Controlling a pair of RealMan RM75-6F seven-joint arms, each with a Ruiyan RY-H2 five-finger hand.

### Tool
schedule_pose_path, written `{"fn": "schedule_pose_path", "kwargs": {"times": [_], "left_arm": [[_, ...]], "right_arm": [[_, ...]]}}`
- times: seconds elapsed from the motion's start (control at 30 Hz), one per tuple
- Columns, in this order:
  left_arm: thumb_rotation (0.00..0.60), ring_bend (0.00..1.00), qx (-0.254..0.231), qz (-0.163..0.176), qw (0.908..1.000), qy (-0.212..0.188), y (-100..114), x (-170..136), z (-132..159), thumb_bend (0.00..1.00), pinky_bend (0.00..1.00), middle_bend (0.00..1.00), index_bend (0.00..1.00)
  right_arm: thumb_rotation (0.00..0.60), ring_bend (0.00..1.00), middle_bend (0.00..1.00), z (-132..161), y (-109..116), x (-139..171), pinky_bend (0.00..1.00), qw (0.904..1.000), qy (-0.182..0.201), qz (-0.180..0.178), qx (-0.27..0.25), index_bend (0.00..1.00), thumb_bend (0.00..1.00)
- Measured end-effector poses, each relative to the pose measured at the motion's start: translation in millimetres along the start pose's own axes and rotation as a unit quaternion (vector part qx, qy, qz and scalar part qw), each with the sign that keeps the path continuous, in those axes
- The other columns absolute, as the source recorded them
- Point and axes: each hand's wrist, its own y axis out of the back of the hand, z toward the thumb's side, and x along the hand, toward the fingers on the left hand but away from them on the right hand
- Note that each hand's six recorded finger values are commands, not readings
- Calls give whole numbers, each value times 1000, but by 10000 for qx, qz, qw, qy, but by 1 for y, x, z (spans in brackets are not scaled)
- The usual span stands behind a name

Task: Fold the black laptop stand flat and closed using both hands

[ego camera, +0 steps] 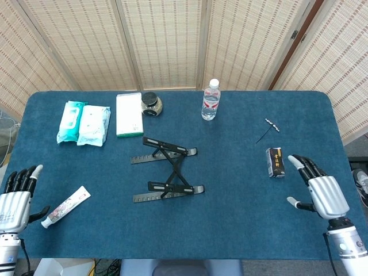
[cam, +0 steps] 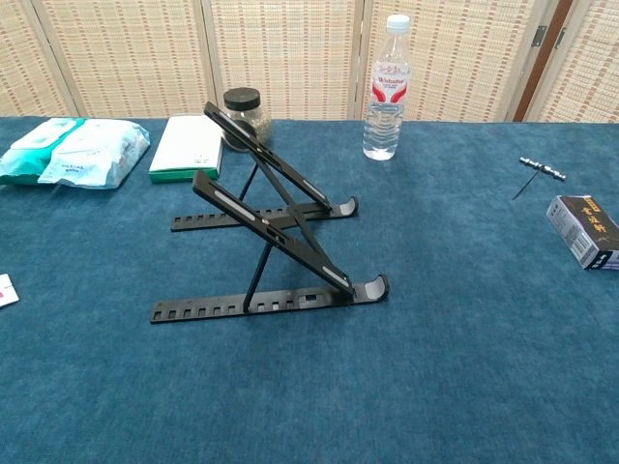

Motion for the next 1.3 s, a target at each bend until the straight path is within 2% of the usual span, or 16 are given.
{"fn": "schedule_pose_path", "kwargs": {"times": [0.17,0.33,0.5,0.7,0.83,1.13,1.3], "left_arm": [[600,69,2,-22,10000,29,1,-3,-2,146,0,79,0],[600,69,5,-11,10000,25,3,-4,-3,146,0,79,0],[600,69,8,-3,10000,-11,4,-4,0,146,0,79,0],[600,69,24,-20,10000,-41,4,-5,2,146,0,79,0],[600,70,33,-18,10000,-44,6,-7,2,146,0,79,0],[600,69,21,-48,10000,-30,5,-8,1,147,0,80,0],[600,69,2,-28,10000,-43,6,-8,2,147,0,79,0]], "right_arm": [[600,80,106,27,-7,-18,339,9976,560,369,-179,39,56],[600,78,103,60,-16,-40,339,9902,1168,688,-343,22,56],[600,65,98,95,-25,-63,331,9808,1700,833,-474,18,56],[600,44,94,138,-35,-87,290,9685,2241,836,-691,4,56],[600,2,83,162,-44,-99,201,9619,2489,875,-718,0,56],[600,0,0,202,-57,-114,11,9519,2764,920,-953,0,55],[600,0,0,221,-65,-121,0,9486,2852,951,-990,0,50]]}}
